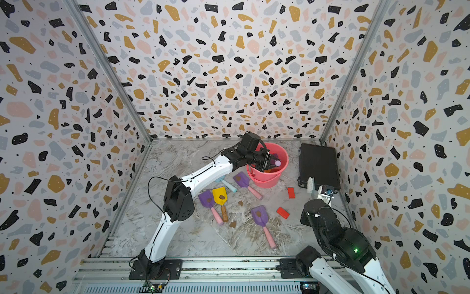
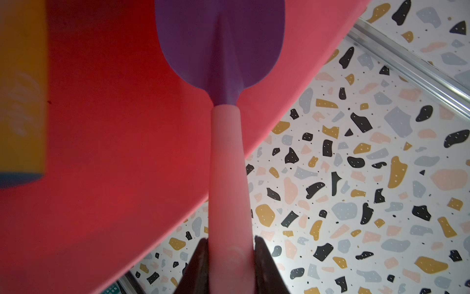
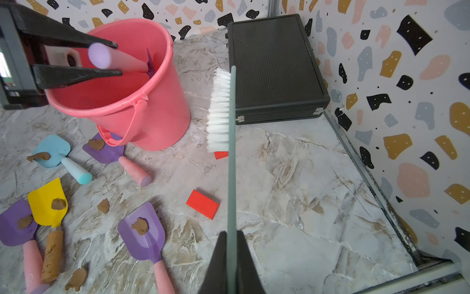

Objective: Brush the soil off the hand trowel and place it into the bucket
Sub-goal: Place the hand trowel in the bucket.

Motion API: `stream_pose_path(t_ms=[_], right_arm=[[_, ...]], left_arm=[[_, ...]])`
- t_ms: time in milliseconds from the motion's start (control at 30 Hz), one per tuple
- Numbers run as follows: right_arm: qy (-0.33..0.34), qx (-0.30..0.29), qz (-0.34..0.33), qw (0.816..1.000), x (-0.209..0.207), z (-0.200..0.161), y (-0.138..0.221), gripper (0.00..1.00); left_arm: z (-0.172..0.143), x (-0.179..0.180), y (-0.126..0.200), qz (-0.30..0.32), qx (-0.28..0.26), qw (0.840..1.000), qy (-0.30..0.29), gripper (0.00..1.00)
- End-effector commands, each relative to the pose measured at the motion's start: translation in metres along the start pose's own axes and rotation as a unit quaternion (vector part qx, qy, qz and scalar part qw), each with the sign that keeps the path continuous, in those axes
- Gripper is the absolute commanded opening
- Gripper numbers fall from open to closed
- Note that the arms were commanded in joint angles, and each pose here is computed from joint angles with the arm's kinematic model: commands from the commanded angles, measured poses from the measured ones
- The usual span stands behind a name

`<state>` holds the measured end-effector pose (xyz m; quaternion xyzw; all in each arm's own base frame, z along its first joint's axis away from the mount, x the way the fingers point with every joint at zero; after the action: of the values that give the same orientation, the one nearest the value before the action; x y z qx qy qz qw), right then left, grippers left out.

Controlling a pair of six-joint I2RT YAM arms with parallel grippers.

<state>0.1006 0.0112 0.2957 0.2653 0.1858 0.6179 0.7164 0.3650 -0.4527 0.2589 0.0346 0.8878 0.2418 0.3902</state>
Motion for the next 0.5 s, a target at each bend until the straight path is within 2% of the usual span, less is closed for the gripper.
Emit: stream_pose_path(t_ms=[0, 167, 333, 467], right_arm=[[0.003, 0.002, 0.001, 1.000, -0.002, -0.001, 0.003, 0.00], [0.003, 0.004, 0.003, 1.000, -0.002, -0.002, 0.003, 0.00], [0.003, 0.001, 0.005, 1.000, -0.003, 0.000, 0.005, 0.00], [0.005, -0.001, 0.004, 1.000, -0.004, 0.000, 0.007, 0.00]], left_arm=[[0.007, 0.005, -0.006, 0.005, -0.012, 1.000, 0.011, 0.00], [0.014, 0.012, -0.009, 0.031, -0.039, 0.998, 0.030, 0.00], [0.020, 0.017, -0.020, 0.039, -0.034, 0.997, 0.052, 0.00], [0.019, 0.014, -0.022, 0.038, -0.038, 0.997, 0.047, 0.12]])
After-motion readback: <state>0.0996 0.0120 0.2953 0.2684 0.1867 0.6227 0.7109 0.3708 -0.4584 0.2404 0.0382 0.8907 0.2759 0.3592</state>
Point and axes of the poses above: each gripper's point midway between its finger pads, its own y axis back along the fingers, its own x axis along the line the jaws close on, z = x × y, the point moved 8 cm from there along y, back along the fingers, and after that the axes turned 4 degrees about y, right-handed, at the moved point
